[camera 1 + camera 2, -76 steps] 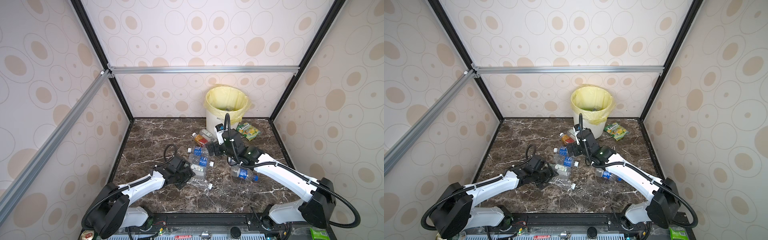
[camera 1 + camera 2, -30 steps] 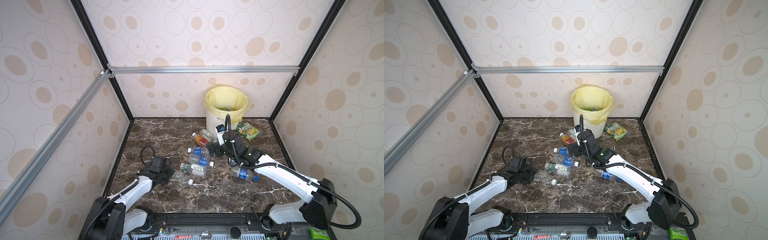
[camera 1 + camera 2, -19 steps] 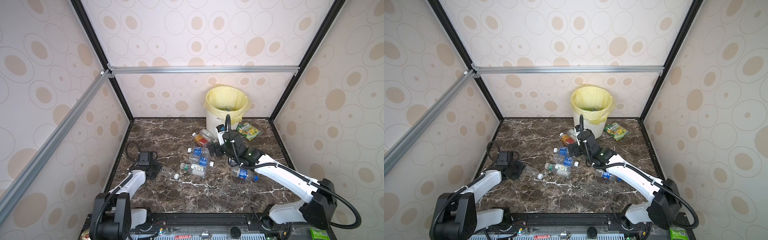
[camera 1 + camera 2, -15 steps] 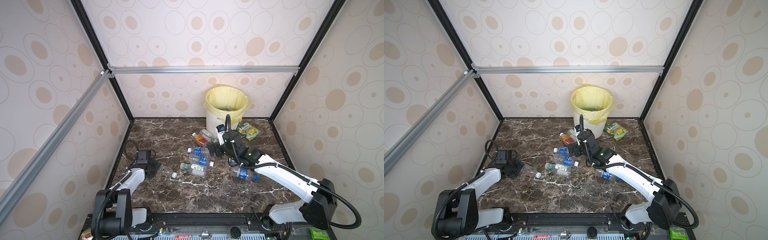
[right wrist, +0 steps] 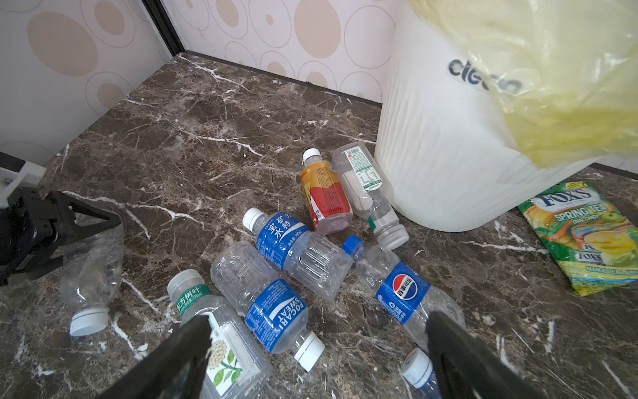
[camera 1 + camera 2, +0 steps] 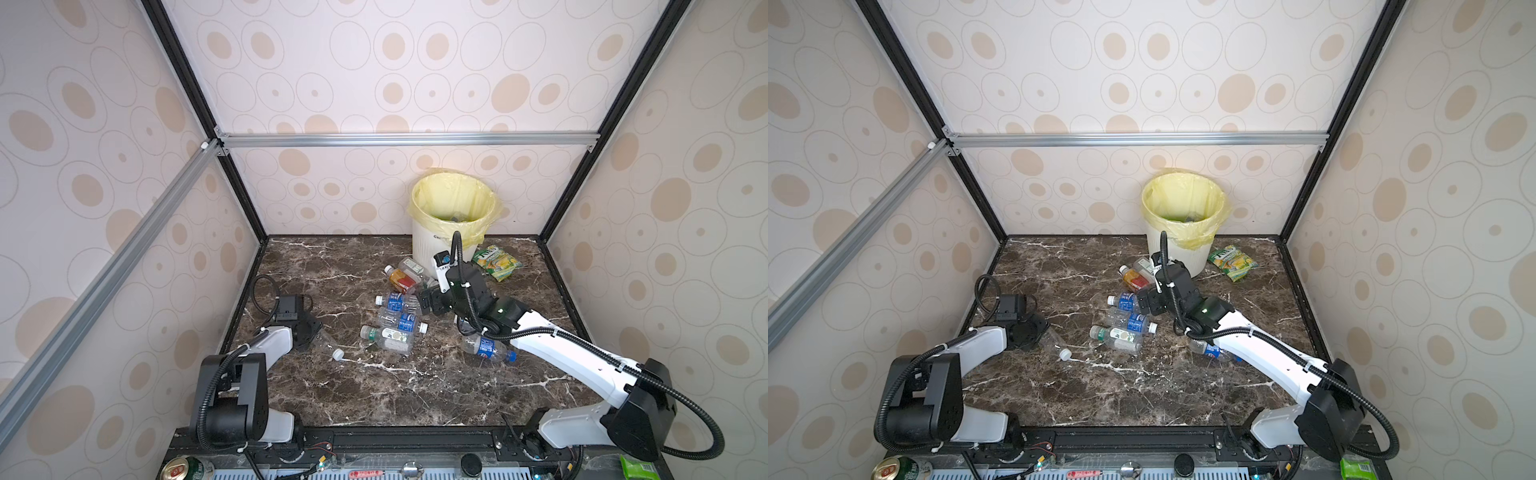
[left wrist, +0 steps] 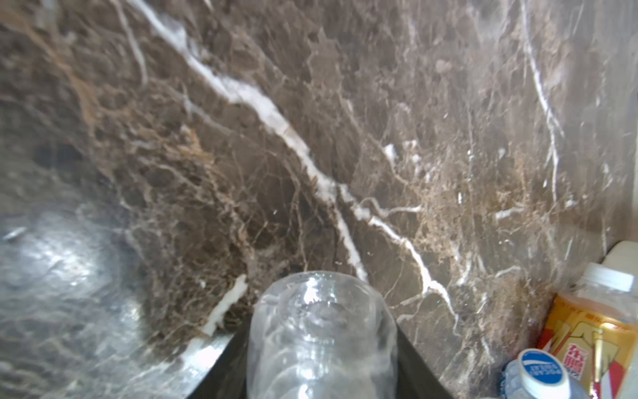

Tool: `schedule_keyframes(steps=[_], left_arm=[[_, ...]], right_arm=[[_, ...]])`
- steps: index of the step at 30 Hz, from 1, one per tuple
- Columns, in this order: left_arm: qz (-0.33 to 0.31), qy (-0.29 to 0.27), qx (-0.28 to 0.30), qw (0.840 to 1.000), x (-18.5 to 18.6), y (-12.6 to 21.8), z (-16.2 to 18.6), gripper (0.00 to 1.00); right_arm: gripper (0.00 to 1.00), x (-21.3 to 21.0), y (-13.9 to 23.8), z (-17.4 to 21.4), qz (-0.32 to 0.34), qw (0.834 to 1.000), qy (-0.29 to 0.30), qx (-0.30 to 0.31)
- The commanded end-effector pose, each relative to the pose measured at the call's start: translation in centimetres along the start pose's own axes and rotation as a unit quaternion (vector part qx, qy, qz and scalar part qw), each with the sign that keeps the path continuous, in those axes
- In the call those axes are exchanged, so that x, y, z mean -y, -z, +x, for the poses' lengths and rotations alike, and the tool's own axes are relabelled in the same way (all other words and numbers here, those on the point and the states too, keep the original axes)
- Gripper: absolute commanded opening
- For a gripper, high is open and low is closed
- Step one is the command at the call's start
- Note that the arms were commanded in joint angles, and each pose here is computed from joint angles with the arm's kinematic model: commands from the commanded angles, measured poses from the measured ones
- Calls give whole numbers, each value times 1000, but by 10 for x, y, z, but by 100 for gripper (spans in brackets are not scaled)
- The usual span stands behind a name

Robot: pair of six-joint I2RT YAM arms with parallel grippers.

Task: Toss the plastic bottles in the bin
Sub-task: 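Grasp the clear unlabelled bottle by its bottom with the left gripper, then lift the clear bottle upright toward the right gripper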

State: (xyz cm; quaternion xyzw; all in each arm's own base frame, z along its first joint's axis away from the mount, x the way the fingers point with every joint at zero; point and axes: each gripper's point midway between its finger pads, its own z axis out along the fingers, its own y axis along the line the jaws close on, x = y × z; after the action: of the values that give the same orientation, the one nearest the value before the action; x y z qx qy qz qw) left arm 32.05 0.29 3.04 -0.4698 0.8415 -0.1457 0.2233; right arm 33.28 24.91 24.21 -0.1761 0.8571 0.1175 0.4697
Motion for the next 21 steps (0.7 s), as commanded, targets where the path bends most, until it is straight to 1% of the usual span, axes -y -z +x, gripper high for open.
schedule_keyframes(steps=[1,4,7,10,11,13,15,18,21], left_arm=[[-1,-2,18,1000,5,4,-12,44],[14,-8,33,999,20,13,-23,41],[43,-16,50,998,44,25,-37,39],[89,-35,66,993,78,42,-51,39],[119,-46,71,989,94,50,-55,40],[182,-67,80,978,128,68,-61,40],[246,-89,97,960,163,92,-64,41],[313,-130,104,935,214,121,-58,42],[360,-163,94,913,264,144,-41,42]], right_arm=[[100,4,9,-6,7,1000,4,15],[100,2,8,-7,2,1000,3,12],[100,-3,5,-8,-12,1000,-7,8],[100,-13,3,-13,-35,999,-21,5],[100,-17,1,-15,-43,999,-26,3],[100,-23,-1,-21,-58,998,-35,2],[100,-31,-2,-28,-74,996,-46,1],[100,-39,-3,-41,-94,994,-63,4],[100,-45,-2,-53,-107,991,-77,11]])
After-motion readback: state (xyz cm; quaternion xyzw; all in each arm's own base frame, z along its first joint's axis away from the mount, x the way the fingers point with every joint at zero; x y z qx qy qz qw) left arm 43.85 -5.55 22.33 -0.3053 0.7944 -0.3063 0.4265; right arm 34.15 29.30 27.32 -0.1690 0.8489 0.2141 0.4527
